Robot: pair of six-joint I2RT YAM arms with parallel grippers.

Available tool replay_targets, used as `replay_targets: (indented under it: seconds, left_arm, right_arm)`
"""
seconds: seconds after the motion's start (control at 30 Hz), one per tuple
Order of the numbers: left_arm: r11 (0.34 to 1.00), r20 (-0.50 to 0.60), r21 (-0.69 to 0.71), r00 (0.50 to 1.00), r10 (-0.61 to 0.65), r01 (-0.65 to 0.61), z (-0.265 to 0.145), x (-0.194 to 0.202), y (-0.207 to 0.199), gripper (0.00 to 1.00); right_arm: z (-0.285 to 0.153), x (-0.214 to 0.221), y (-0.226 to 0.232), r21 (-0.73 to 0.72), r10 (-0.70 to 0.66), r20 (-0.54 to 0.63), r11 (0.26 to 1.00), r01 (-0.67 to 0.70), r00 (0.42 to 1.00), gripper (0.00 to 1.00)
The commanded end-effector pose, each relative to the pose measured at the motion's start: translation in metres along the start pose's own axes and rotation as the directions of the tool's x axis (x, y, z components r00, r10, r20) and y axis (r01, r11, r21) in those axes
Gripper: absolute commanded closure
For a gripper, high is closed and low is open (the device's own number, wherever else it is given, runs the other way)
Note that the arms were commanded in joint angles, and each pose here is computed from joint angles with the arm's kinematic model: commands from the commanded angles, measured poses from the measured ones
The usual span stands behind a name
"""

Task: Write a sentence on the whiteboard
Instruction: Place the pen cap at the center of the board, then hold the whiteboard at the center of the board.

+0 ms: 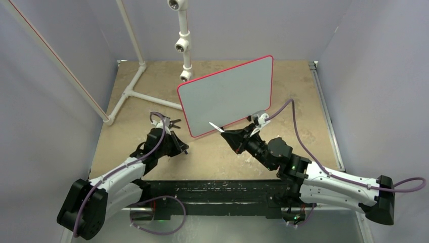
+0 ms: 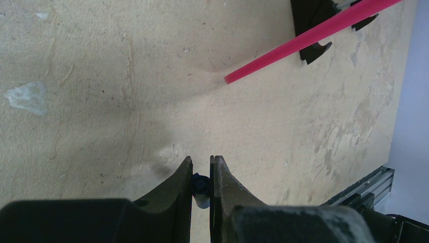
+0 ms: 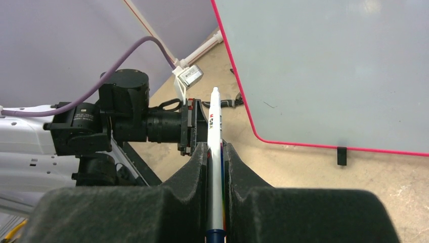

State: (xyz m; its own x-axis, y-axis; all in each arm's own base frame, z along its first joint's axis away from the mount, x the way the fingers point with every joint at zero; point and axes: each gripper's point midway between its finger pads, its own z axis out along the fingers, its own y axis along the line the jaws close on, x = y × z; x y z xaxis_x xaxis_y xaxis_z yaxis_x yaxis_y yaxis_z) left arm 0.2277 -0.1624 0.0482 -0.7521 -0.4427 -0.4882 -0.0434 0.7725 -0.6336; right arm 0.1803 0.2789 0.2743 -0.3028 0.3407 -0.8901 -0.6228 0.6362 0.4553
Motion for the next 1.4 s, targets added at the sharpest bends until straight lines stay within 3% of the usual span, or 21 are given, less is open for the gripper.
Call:
replay_targets:
  seconds: [0.0, 0.17, 0.43, 0.73, 1.0, 1.2, 1.37]
  left_arm:
    - [0.999, 0.039, 0.036, 0.999, 0.035, -0.037, 0.005, -0.005, -0.005, 1.00]
    - [0.999, 0.012, 0.025, 0.999, 0.035, -0.035, 0.010, 0.003, 0.000, 0.94]
    - [0.999, 0.013, 0.027, 1.000, 0.026, -0.026, 0.010, 0.001, -0.002, 0.69]
    - [0.996, 0.014, -0.024, 0.996, 0.088, -0.088, -0.007, -0.025, -0.017, 0.17]
    - [0.966, 0.115, 0.006, 0.960, 0.256, -0.258, -0.049, -0.088, -0.062, 0.13]
    - [0.917, 0.235, 0.157, 0.915, 0.327, -0.367, -0.080, -0.147, -0.102, 0.13]
    - [0.833, 0.270, 0.270, 0.868, 0.416, -0.483, -0.086, -0.165, -0.132, 0.13]
  right_arm:
    - [0.000, -0.007, 0.002, -0.006, -0.001, 0.018, 1.000, 0.001, 1.000, 1.00]
    - [0.005, -0.003, 0.004, -0.012, -0.010, 0.007, 1.000, 0.010, 1.000, 1.00]
    - [0.008, -0.003, 0.004, -0.008, -0.009, 0.007, 1.000, 0.010, 1.000, 1.00]
    - [0.003, -0.029, 0.016, -0.040, -0.038, 0.044, 0.998, 0.039, 0.998, 1.00]
    - [-0.006, -0.040, 0.043, -0.260, -0.048, 0.097, 0.963, 0.072, 0.994, 1.00]
    - [-0.017, -0.063, 0.035, -0.492, -0.035, 0.122, 0.866, 0.091, 0.992, 1.00]
    - [-0.013, -0.063, 0.039, -0.532, -0.080, 0.106, 0.837, 0.125, 0.991, 1.00]
